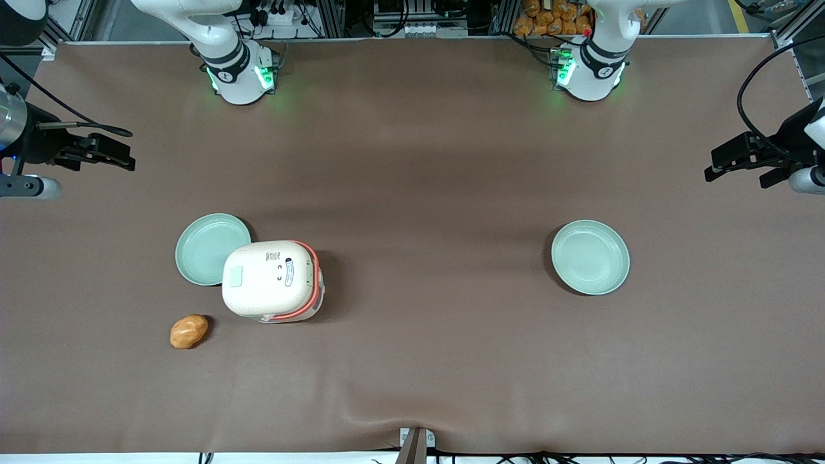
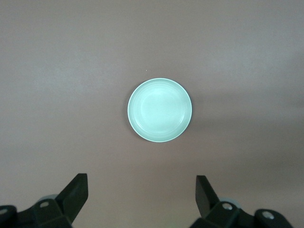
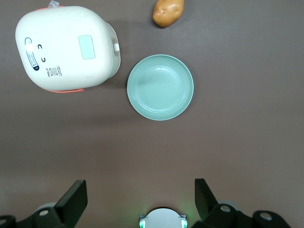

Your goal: Press rice cooker button with right arm

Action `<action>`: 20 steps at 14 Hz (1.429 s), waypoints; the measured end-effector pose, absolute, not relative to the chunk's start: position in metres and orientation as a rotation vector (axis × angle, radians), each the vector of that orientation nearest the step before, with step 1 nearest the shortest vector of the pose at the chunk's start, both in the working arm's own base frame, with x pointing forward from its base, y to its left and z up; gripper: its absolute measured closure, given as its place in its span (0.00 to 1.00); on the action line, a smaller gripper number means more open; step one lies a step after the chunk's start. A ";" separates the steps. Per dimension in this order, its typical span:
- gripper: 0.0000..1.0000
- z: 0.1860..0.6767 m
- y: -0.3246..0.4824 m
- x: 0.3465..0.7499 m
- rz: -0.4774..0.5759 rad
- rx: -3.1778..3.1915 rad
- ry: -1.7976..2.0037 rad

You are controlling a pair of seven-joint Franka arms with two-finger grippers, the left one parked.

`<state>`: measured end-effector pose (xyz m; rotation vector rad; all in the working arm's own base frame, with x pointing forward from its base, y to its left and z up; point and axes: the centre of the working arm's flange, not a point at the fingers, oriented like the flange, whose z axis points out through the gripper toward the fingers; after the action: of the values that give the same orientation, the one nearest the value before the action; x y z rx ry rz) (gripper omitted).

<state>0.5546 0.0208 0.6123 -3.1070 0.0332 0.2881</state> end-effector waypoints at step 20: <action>0.00 0.614 0.005 0.555 0.285 -3.104 0.041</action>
<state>0.5547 0.0048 0.6139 -3.1044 0.0406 0.2846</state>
